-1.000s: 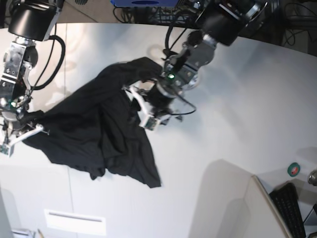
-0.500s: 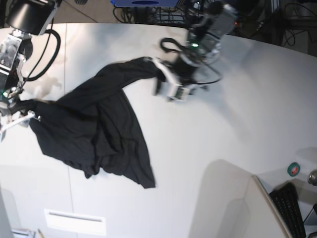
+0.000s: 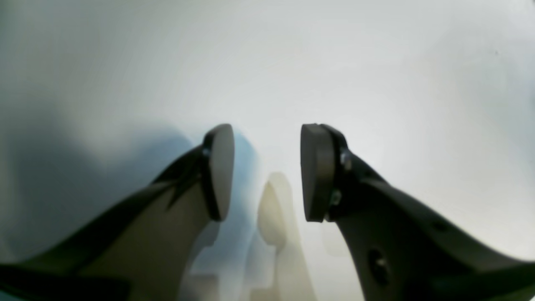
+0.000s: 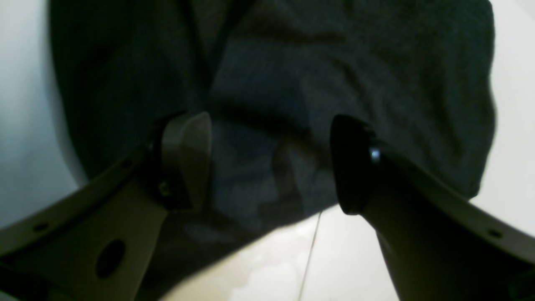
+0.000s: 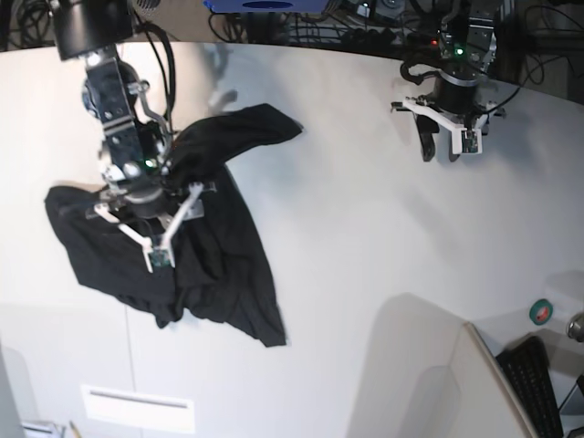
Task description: Layout the t-shirt on the table in an organized manner, then fold the t-shirt properly
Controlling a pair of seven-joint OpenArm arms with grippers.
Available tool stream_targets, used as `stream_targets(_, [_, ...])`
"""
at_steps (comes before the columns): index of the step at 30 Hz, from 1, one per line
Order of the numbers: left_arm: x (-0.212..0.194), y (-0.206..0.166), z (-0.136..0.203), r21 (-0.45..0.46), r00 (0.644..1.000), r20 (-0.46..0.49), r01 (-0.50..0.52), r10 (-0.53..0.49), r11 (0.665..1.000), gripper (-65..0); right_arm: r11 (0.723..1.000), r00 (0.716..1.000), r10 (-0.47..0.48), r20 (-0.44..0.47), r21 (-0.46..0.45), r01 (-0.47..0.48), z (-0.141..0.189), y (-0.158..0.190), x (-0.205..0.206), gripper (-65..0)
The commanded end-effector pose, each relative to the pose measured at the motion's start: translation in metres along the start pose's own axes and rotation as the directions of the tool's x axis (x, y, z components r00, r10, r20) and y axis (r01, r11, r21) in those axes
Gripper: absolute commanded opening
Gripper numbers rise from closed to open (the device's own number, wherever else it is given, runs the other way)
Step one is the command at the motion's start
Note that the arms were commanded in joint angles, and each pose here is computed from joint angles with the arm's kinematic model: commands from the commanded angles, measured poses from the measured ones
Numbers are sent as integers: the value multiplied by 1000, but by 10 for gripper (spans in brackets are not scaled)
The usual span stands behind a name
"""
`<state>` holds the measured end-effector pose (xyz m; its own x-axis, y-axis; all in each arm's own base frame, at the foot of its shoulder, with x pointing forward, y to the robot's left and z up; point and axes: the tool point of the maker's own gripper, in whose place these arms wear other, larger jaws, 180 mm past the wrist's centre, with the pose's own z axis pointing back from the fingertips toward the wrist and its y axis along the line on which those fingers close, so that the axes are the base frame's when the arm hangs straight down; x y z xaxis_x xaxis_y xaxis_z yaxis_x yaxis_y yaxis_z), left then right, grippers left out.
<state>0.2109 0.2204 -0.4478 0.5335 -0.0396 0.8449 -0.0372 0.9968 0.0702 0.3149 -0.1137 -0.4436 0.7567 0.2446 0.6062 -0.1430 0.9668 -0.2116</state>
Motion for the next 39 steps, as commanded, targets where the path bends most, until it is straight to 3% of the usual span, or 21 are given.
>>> stream_targets(1, [7, 3, 3, 2, 1000, 30, 8, -8, 1000, -402, 999, 999, -7, 43, -35, 8, -2, -10, 17, -225])
stream_targets(5, [0, 2, 7, 2, 1000, 12, 8, -8, 1000, -402, 999, 995, -29, 96, -22, 31, -4, 1, 28, -227])
stream_targets(11, [0, -3, 5, -4, 1000, 15, -4, 4, 1000, -402, 998, 997, -56, 48, -14, 56, -27, 11, 18, -231])
stream_targets(13, [0, -5, 5, -6, 1000, 16, -7, 8, 1000, -402, 998, 997, -62, 54, -21, 63, -29, 7, 16, -326])
stream_targets(16, [0, -7, 5, -8, 1000, 15, -13, 14, 1000, -402, 997, 994, -71, 81, -19, 73, -22, 7, 22, -650])
stream_targets(22, [0, -10, 4, -10, 1000, 17, -10, 11, 1000, -402, 994, 966, -103, 238, -10, 108, 20, 1, 60, -650])
stream_targets(24, [6, -11, 0, -11, 999, 31, -13, 13, 1000, -402, 995, 959, -76, 273, -40, 90, 25, -17, 73, -650])
stream_targets(29, [4, -27, -1, -38, 999, 27, -29, 30, 999, -402, 990, 971, -19, 240, -129, 52, 23, -63, 94, -650])
stream_targets(36, [6, -71, -5, -146, 999, 27, -20, 24, 989, -402, 970, 951, 59, 303, -242, 17, 33, -119, 134, -650])
stream_targets(39, [9, -93, -7, -200, 999, 31, -11, 18, 980, -402, 948, 946, 11, 325, -304, 93, 40, -160, 143, -650])
